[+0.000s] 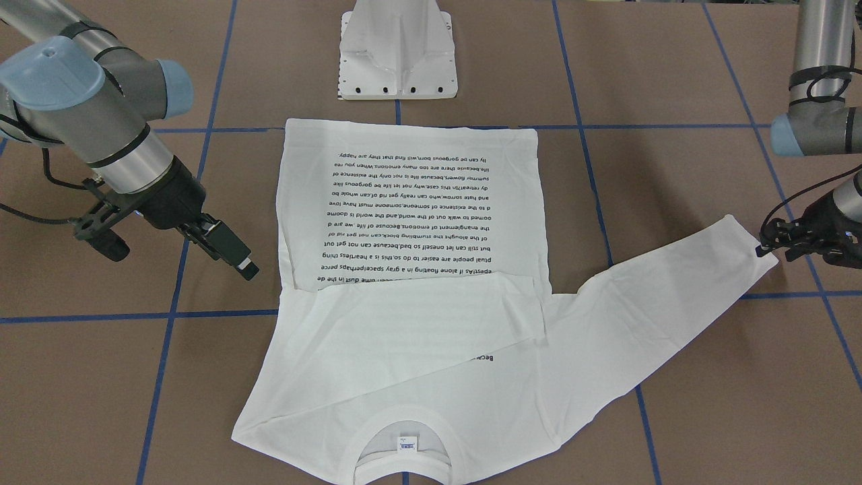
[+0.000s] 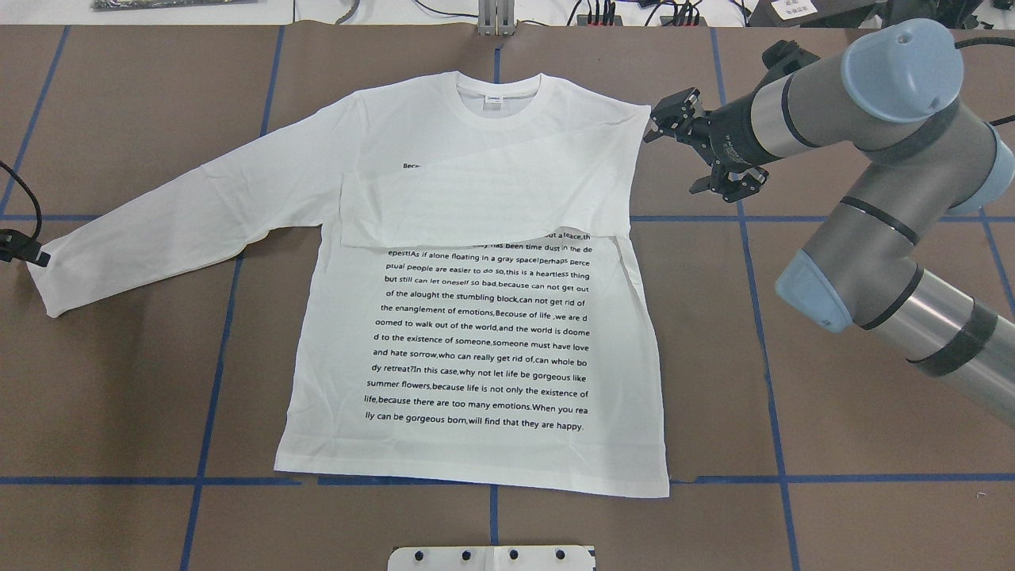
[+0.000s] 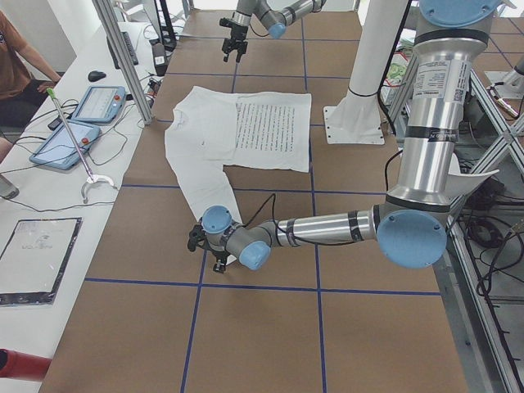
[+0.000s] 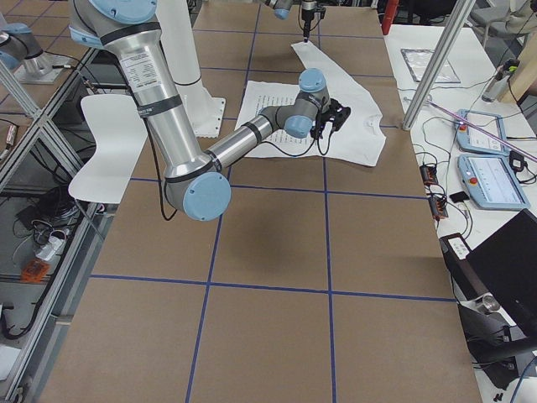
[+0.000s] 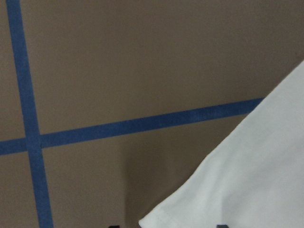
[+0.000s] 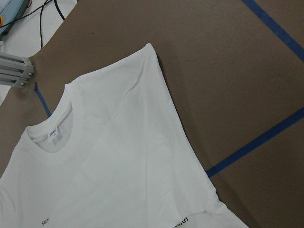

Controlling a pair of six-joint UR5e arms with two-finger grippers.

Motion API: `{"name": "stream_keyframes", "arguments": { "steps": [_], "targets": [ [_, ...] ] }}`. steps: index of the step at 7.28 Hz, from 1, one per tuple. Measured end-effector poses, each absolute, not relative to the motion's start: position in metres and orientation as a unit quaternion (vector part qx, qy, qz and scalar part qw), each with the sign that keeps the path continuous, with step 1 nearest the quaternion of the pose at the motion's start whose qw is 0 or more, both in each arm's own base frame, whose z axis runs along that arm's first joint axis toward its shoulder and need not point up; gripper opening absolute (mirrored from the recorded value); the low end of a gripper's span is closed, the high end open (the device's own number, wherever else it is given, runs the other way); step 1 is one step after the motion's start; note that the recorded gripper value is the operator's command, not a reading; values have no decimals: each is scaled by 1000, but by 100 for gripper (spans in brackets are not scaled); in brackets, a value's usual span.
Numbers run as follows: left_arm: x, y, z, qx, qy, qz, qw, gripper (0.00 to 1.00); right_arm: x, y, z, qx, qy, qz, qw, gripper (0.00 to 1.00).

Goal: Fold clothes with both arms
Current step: 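Release the sleeve and raise the right gripper away from the shirt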

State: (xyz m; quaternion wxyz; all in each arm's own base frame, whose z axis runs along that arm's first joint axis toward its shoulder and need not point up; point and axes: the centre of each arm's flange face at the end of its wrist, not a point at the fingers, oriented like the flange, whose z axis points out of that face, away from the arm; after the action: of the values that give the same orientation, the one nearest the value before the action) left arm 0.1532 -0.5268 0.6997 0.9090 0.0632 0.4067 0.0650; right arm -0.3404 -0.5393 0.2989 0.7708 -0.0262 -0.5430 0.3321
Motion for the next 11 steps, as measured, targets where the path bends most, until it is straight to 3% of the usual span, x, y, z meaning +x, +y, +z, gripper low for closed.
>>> {"name": "stream_keyframes", "arguments": {
  "steps": [2,3,4,8,11],
  "targets": [
    [156,-528,703,59,406,65,910,58,-340,-539,299,-26,-543,332,771,98],
    [158,-529,704,58,406,67,910,45,-340,-539,299,-26,-543,332,771,98],
    [159,-530,704,57,405,67,910,1,-340,-539,299,-26,-542,333,771,98],
    [163,-536,682,73,415,76,904,0,-340,-539,301,-27,-541,334,771,98],
    [173,-543,592,103,472,84,872,0,-337,-538,304,-28,-541,332,772,98]
  ]
}}
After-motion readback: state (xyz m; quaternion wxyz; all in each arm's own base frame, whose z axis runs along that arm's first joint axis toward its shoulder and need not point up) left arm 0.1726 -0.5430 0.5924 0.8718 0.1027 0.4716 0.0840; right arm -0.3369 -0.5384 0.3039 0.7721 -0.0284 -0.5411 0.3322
